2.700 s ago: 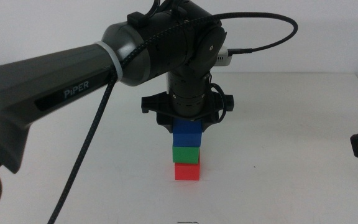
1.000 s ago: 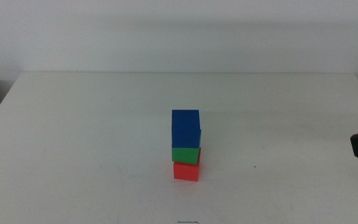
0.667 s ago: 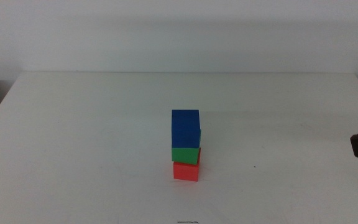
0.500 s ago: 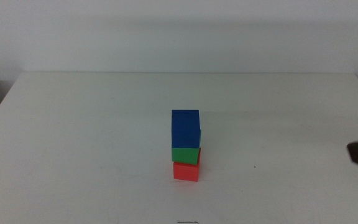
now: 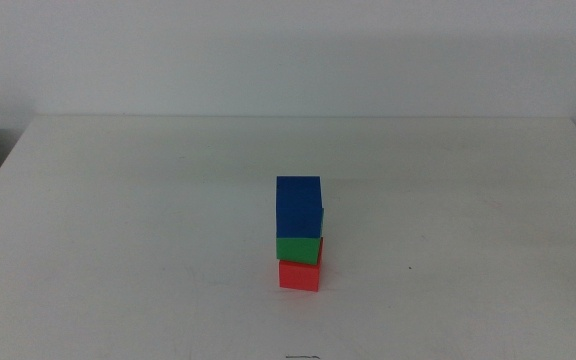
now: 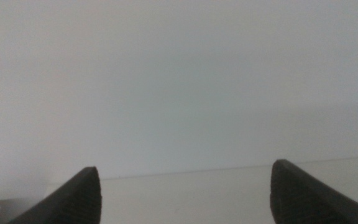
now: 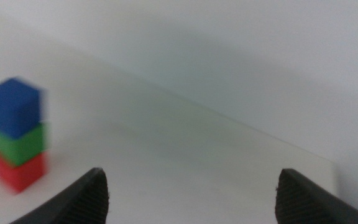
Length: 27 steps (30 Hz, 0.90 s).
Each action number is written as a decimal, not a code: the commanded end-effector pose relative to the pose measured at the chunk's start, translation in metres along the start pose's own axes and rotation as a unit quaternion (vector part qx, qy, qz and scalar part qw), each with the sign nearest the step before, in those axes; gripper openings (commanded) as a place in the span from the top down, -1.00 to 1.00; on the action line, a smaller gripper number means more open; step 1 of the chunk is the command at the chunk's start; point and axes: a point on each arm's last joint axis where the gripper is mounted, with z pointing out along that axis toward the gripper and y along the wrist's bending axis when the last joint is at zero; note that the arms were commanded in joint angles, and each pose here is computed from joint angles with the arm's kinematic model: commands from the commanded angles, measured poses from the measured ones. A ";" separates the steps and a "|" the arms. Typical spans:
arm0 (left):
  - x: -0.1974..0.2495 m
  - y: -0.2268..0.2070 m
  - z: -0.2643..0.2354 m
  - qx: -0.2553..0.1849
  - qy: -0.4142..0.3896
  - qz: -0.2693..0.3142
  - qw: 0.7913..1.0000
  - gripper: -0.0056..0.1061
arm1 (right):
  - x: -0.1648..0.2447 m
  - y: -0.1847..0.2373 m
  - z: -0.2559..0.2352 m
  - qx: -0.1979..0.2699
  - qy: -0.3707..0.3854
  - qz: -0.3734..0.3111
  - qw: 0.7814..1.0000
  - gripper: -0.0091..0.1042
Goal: Stack red cubes first, then green, then blue cubes in a specific spot.
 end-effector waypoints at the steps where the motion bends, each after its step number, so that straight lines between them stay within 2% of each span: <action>1: 0.010 0.000 -0.017 0.008 -0.086 0.002 0.996 -0.76 | -0.001 -0.008 -0.010 0.054 -0.060 0.012 0.997 -0.66; 6: 0.069 0.003 -0.043 0.008 -0.101 0.005 0.995 -0.76 | 0.041 -0.007 -0.028 0.139 -0.065 0.031 0.988 -0.66; 10: 0.112 0.004 -0.053 0.008 -0.104 0.004 0.995 -0.76 | 0.070 0.001 -0.036 0.172 -0.069 0.035 0.982 -0.66; 14: 0.144 0.005 -0.053 0.008 -0.099 0.005 0.995 -0.76 | 0.105 0.012 -0.034 0.177 -0.074 0.035 0.981 -0.66; 20: 0.170 0.006 -0.040 0.007 -0.075 -0.002 0.997 -0.76 | 0.147 0.021 -0.012 0.165 -0.037 0.042 0.985 -0.66; 23: 0.181 0.005 -0.035 0.013 -0.087 -0.019 0.996 -0.76 | 0.158 0.023 -0.007 0.161 -0.025 0.043 0.986 -0.66; 27: 0.195 0.005 -0.031 0.014 -0.089 -0.019 0.996 -0.76 | 0.159 0.023 -0.005 0.165 -0.047 0.040 0.984 -0.66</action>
